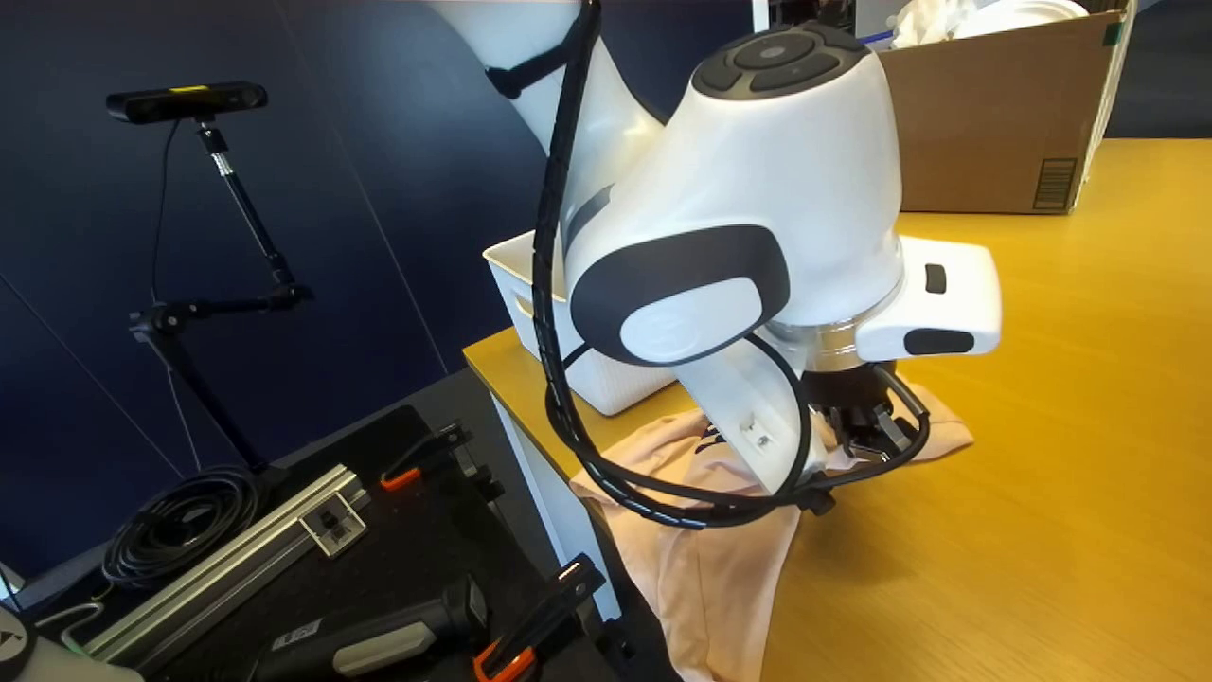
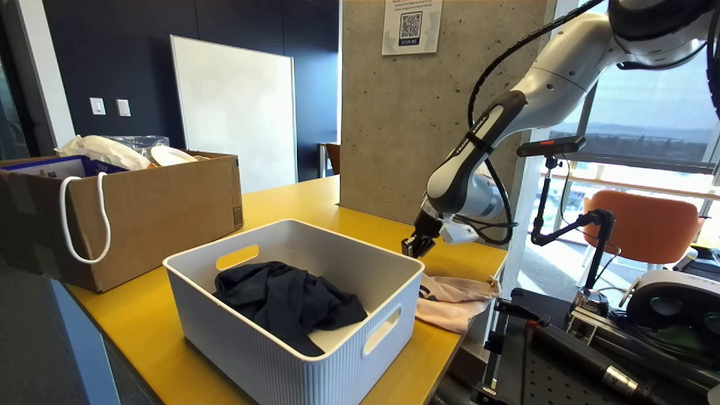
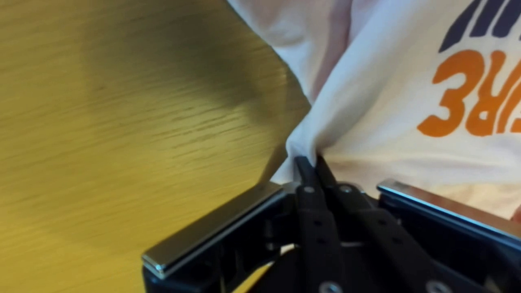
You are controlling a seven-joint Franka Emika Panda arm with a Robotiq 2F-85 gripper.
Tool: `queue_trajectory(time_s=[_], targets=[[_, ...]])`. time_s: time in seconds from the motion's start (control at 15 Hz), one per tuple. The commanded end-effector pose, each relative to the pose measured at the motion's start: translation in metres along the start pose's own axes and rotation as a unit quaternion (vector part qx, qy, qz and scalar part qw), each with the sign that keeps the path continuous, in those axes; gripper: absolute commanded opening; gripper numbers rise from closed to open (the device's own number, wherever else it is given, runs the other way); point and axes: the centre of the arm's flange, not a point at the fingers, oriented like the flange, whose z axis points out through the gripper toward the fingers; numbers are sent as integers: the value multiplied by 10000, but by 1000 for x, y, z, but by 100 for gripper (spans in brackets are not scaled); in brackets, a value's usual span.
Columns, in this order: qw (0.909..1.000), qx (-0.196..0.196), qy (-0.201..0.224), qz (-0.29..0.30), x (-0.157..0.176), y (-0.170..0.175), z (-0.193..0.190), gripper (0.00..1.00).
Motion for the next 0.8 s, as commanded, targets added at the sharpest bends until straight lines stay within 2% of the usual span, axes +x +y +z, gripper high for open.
queue_trajectory(time_s=[0.0,0.4,0.73], targets=[[10000,-29,95,-8,1,-3,-10,0],[9990,-320,295,-80,24,8,-48,1],[9956,-854,375,-118,51,38,-44,1]])
